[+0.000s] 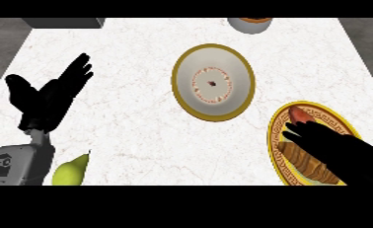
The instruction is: Pick the croissant from the plate and place it in the bowl
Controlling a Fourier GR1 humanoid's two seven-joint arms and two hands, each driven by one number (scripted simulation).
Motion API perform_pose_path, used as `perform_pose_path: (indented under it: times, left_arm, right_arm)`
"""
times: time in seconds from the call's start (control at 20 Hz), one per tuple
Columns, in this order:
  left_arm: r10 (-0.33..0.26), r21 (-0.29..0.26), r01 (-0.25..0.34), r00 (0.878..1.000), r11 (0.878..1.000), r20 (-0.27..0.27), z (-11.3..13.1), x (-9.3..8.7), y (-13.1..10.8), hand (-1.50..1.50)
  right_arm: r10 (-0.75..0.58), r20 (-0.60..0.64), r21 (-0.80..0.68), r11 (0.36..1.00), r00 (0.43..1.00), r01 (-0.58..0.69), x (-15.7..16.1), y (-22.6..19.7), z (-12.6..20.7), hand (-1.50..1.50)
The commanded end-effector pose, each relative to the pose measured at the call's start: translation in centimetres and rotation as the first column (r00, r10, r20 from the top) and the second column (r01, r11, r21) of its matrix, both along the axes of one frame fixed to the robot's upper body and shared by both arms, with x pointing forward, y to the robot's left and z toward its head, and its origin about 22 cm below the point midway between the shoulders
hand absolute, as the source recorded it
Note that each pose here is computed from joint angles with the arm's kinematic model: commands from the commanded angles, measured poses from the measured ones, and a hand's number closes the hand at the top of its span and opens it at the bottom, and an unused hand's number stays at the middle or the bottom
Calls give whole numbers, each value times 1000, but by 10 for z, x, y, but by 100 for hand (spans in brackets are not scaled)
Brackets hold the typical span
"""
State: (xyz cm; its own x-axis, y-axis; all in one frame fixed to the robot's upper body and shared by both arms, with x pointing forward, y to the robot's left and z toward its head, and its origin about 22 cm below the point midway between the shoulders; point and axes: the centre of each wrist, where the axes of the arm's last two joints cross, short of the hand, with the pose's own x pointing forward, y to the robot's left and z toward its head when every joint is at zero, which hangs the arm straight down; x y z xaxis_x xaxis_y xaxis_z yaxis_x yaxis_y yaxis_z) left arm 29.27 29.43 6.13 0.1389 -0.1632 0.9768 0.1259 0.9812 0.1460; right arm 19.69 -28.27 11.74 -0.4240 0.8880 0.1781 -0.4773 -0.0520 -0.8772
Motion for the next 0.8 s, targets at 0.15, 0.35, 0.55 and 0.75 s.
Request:
perform_pose_path:
  times: [0.15,0.35,0.55,0.75]
  left_arm:
    - [9,6,-9,1000,1000,14,-4,1,-6,0]
    - [21,-9,-21,1000,1000,8,2,1,-12,0]
    - [10,13,-9,1000,1000,-12,20,-9,-3,0]
    - [11,4,-11,1000,1000,-1,-9,6,8,0]
  right_arm:
    - [-10,-32,-12,1000,999,10,10,-8,-18,-150]
    - [-21,-45,-45,999,999,19,18,9,-27,-150]
    - [-15,-50,-57,998,999,12,7,19,-55,-150]
    - [-30,-59,-70,997,998,26,19,-3,-72,-150]
